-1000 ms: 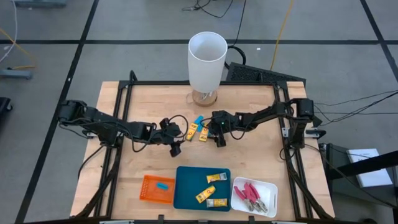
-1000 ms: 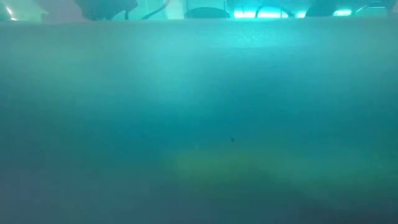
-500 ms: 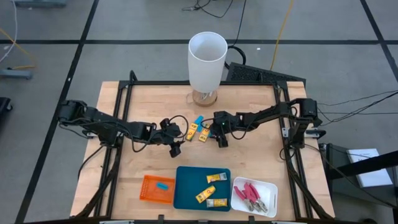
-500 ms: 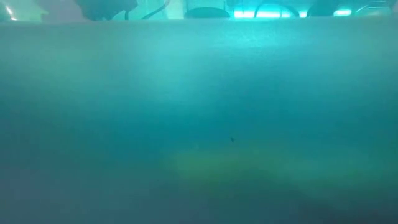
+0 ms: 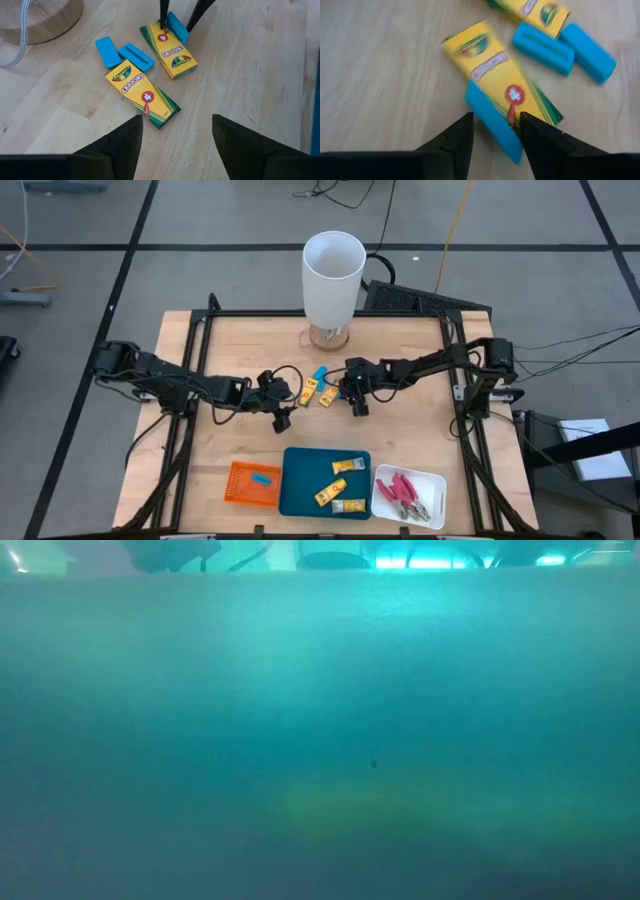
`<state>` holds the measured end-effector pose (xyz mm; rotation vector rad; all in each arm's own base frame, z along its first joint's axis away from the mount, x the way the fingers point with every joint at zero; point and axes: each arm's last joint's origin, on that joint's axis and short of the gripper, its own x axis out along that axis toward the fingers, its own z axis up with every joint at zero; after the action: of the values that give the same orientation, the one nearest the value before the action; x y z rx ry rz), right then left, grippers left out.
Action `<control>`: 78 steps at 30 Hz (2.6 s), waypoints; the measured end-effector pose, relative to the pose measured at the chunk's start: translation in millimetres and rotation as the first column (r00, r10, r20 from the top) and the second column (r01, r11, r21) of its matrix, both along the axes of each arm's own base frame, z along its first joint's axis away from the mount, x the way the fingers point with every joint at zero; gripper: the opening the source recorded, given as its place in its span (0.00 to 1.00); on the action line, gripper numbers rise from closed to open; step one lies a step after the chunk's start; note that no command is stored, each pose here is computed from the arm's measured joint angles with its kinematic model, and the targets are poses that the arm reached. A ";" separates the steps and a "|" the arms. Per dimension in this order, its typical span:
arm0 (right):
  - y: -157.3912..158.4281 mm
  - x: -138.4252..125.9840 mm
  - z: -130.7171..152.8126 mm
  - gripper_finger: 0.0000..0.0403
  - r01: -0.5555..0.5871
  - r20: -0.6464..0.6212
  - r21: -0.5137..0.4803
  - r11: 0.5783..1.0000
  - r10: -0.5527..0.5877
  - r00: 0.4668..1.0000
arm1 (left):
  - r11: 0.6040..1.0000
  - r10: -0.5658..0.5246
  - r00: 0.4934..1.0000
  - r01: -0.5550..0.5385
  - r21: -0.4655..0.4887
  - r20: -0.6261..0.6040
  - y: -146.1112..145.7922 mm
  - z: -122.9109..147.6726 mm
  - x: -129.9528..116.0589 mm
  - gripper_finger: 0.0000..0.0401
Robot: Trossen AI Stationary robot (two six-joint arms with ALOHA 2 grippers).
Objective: Pick & Place School Supplies
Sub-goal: Put the blue eraser into the orange bin
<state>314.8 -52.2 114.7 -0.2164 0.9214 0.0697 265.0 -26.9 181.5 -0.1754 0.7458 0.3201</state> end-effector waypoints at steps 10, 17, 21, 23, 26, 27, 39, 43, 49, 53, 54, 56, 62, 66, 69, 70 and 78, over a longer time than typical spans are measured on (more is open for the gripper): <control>4.9 -9.3 24.7 0.18 0.019 0.021 0.033 0.999 -0.019 1.000 | 1.000 -0.001 1.000 0.001 0.000 0.008 -0.1 0.6 0.6 0.61; 5.2 -11.5 33.1 0.01 0.041 0.037 0.051 0.998 -0.043 0.998 | 1.000 -0.001 1.000 0.001 -0.001 0.017 -0.2 1.2 1.2 0.61; 5.3 -12.3 32.6 0.05 0.040 0.026 0.051 0.998 -0.042 0.999 | 1.000 0.000 1.000 0.000 -0.003 0.027 -0.3 1.9 1.9 0.61; 5.3 -12.1 32.8 0.08 0.040 0.029 0.049 0.998 -0.042 0.999 | 1.000 -0.004 1.000 0.004 -0.004 0.030 -0.4 2.1 2.1 0.61; 4.9 -11.2 33.7 0.14 0.044 0.038 0.044 0.998 -0.046 0.998 | 1.000 -0.005 0.999 0.005 -0.004 0.033 -0.4 2.4 2.4 0.61; 4.8 -11.2 33.8 0.17 0.044 0.039 0.044 0.998 -0.046 0.998 | 1.000 -0.005 0.999 0.006 -0.004 0.032 -0.4 2.3 2.3 0.61; 9.6 -7.9 13.7 0.45 -0.009 0.102 0.072 0.997 0.002 0.995 | 1.000 -0.006 1.000 0.007 -0.004 0.029 -0.4 2.1 2.2 0.61; 7.2 -9.1 11.3 0.39 0.005 0.088 0.053 0.999 -0.009 0.996 | 1.000 -0.007 1.000 0.007 -0.004 0.029 -0.4 2.1 2.1 0.61; 9.3 -10.8 9.8 0.29 -0.011 0.062 0.052 0.999 0.008 0.998 | 1.000 -0.007 1.000 0.007 -0.004 0.028 -0.4 2.1 2.1 0.61; 11.3 -11.0 9.4 0.28 -0.021 0.058 0.069 0.997 0.017 0.998 | 1.000 -0.008 1.000 0.008 -0.003 0.028 -0.4 2.1 2.1 0.61; 11.4 -11.2 9.1 0.29 -0.020 0.054 0.067 0.998 0.016 0.998 | 1.000 -0.008 1.000 0.008 -0.003 0.028 -0.4 2.1 2.1 0.61; 11.1 -10.6 5.1 0.30 -0.019 0.041 0.071 0.997 0.016 0.999 | 1.000 -0.007 1.000 0.008 -0.002 0.028 -0.3 2.1 2.1 0.61; 8.7 -11.1 -4.0 0.33 -0.011 0.003 0.090 0.996 0.011 1.000 | 1.000 -0.006 1.000 0.006 -0.004 0.029 -0.3 2.1 2.1 0.61; 8.4 -11.1 -4.5 0.31 -0.003 0.000 0.088 0.996 0.003 1.000 | 1.000 -0.005 1.000 0.005 -0.005 0.029 -0.4 2.1 2.1 0.61; 8.5 -11.5 -2.4 0.23 -0.003 0.006 0.088 0.996 0.002 1.000 | 1.000 -0.006 1.000 0.006 -0.004 0.029 -0.4 2.1 2.1 0.61; 8.6 -11.6 -2.3 0.20 0.000 0.006 0.091 0.996 -0.001 1.000 | 1.000 -0.006 1.000 0.006 -0.004 0.029 -0.3 2.1 2.2 0.61; 8.7 -11.9 1.5 0.15 0.007 0.020 0.091 0.996 -0.009 1.000 | 1.000 -0.006 0.999 0.006 -0.005 0.036 -0.4 2.6 2.6 0.61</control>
<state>302.9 -43.6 116.2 -0.1289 0.8970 0.1017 267.7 -27.3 184.1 -0.1830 0.7112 0.3084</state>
